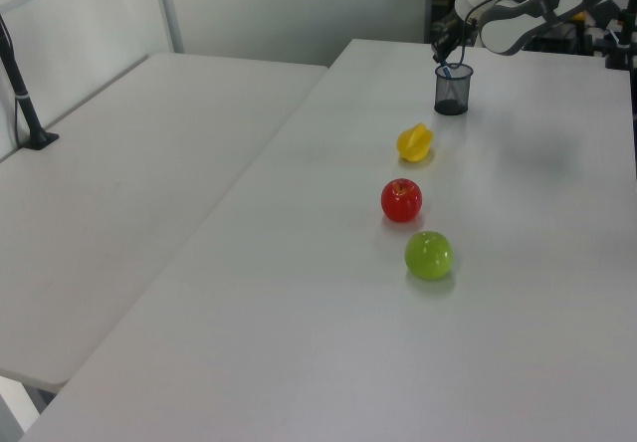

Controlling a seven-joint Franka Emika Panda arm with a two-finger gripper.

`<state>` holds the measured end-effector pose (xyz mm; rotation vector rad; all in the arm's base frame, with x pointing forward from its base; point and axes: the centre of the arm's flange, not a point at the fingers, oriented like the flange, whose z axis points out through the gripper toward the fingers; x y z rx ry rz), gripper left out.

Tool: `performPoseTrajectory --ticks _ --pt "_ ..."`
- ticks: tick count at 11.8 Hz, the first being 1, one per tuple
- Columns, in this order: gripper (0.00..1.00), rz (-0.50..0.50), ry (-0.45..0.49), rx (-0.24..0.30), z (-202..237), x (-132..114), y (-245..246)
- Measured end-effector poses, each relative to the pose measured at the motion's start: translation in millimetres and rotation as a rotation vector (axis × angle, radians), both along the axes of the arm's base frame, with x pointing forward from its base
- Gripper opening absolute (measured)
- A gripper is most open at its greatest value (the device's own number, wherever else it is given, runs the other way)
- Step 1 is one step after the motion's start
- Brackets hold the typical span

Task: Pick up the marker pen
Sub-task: 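Lift the marker up out of the pen cup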

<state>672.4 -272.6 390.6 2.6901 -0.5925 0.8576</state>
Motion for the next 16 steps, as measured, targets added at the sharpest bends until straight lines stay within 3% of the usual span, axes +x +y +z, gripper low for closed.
performPoseTrajectory --ticks 16 --pt "0.2 0.001 -0.026 -0.016 20.6 -1.8 -4.8"
